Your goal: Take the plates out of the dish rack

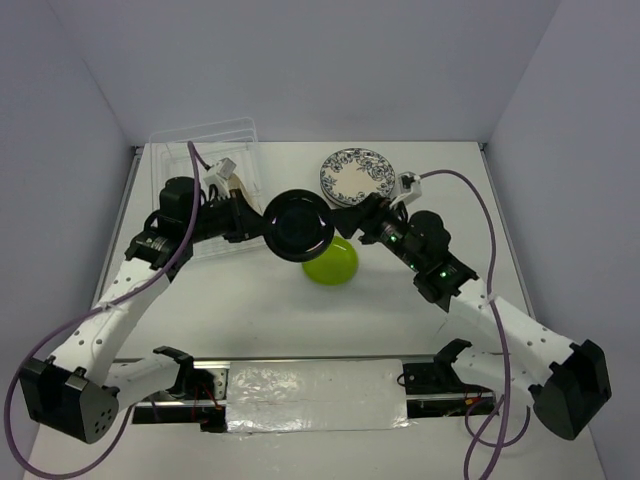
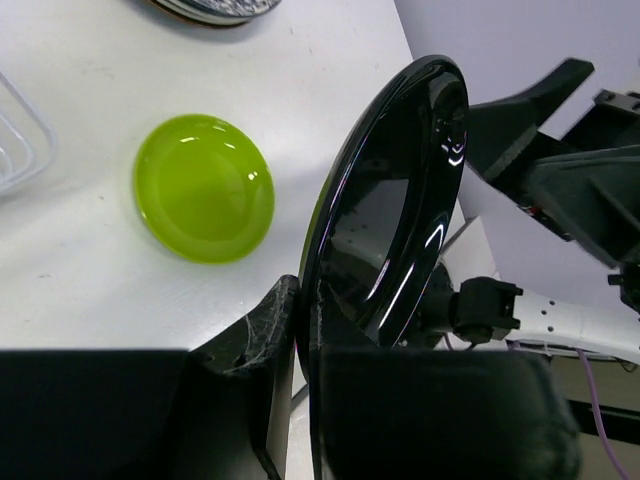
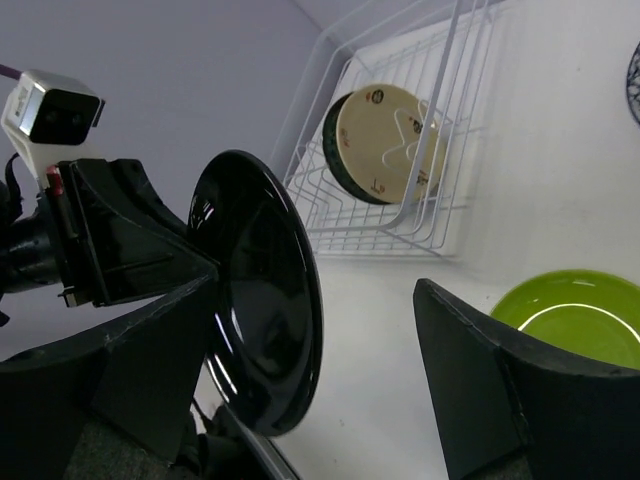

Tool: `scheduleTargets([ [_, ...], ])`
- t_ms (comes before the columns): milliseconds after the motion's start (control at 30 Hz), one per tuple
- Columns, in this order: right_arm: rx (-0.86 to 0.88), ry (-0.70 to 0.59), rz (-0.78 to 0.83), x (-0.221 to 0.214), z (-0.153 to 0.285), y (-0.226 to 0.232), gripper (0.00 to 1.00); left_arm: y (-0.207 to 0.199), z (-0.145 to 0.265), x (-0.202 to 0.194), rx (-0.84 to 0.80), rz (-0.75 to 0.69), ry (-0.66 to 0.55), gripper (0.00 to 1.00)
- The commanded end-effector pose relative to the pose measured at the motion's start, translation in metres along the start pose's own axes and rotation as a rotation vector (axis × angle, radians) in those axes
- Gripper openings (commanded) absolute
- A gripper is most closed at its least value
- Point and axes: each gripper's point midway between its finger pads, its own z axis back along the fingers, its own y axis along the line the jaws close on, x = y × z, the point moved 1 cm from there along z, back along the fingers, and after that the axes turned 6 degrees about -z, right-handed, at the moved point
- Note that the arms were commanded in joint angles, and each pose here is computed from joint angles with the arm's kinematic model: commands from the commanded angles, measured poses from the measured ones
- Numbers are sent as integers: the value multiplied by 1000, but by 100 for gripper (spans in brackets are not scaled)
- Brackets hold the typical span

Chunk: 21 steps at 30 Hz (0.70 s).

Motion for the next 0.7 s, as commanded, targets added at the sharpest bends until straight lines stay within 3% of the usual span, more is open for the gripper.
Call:
scheduleTargets([
  [0, 81, 72, 33, -8, -14, 18, 85, -27, -8, 16, -100, -26, -54, 0],
  [67, 62, 116, 33, -16, -20, 13, 77, -29, -13, 16, -110, -24, -48, 0],
  [133, 44, 139, 38, -20, -23, 9, 61, -30, -18, 15, -115, -20, -38, 0],
  [200, 27, 146, 47, -22, -24, 4, 37, -28, -20, 15, -104, -22, -38, 8],
  [233, 0, 140, 44, -23, -22, -3, 15, -22, -23, 10, -78, -8, -15, 17],
  [267, -49, 102, 42, -19, -21, -13, 0, -14, -24, 15, -18, -21, -32, 29],
  [300, -66, 77, 34, -15, -17, -15, 0, -5, -24, 16, 38, -25, -34, 63],
  [333, -113, 63, 30, -14, -15, -27, 0, 13, -20, 6, 144, -17, 9, 86],
  [367, -228, 34, 23, -9, -10, -52, 0, 32, -13, 21, 291, -35, -51, 99],
  [433, -302, 50, -5, -15, -6, -81, 0, 64, 8, 34, 531, -64, -84, 100],
  [500, -330, 98, -27, -22, -7, -105, 0, 80, 17, 41, 649, -84, -94, 100],
  [667, -303, 222, -36, -44, -10, -140, 0, 99, 27, 60, 778, -101, -83, 99],
])
